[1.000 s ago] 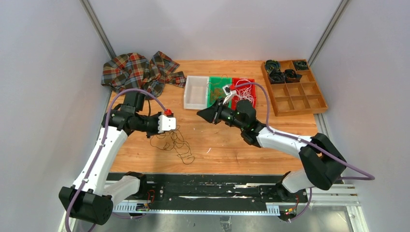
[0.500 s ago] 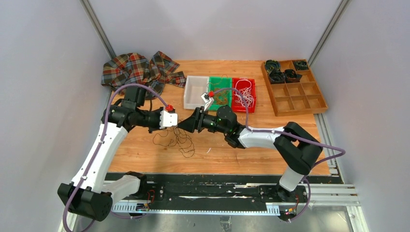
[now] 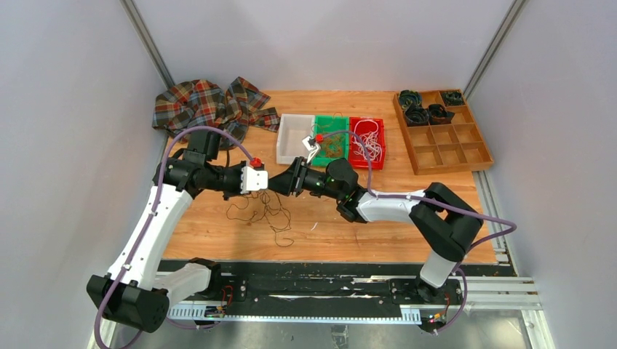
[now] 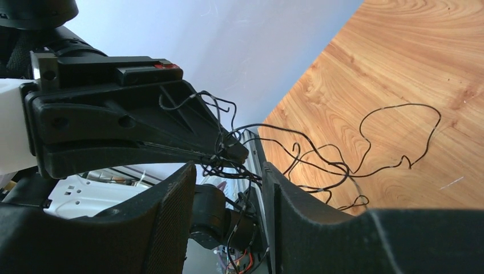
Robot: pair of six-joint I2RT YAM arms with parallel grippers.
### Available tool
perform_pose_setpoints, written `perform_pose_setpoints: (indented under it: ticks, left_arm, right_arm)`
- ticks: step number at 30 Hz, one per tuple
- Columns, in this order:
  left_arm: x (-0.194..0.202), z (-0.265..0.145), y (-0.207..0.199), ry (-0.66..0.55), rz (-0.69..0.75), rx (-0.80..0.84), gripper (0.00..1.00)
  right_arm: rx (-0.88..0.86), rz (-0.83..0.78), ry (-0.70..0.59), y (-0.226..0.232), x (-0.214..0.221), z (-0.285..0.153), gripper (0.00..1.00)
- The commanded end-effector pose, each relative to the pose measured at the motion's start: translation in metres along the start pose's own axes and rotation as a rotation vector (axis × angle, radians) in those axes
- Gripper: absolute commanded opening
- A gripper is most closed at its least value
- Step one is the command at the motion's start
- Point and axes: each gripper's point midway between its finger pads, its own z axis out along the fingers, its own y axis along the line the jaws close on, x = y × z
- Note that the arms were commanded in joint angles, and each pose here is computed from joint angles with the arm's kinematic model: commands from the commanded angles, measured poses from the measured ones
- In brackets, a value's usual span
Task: Untangle the cables
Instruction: Untie the cable.
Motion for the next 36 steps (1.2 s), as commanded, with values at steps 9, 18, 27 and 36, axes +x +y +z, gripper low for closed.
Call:
perform_pose_setpoints:
  ticks: [9, 18, 27, 36]
  left_arm:
    - [-0.022, -0.007, 0.000, -0.068, -0.048, -0.014, 0.00]
    - [-0.016, -0.009, -0.001, -0.035, -0.043, -0.029, 0.00]
    - [0.010, -0.014, -0.014, 0.079, 0.000, -0.028, 0.01]
    - [0.031, -0.020, -0.017, 0.185, 0.050, -0.054, 0.01]
  right_arm:
    - [-0.018, -0.077, 0.011, 0.029, -0.008, 0.014, 0.23]
    - [0.051, -0.135, -0.016, 0.020, -0.018, 0.002, 0.00]
    - [0.413, -0.454, -0.053, -0.003, -0.063, -0.054, 0.01]
    - [0.624, -0.575, -0.136, -0.012, -0.098, -0.094, 0.00]
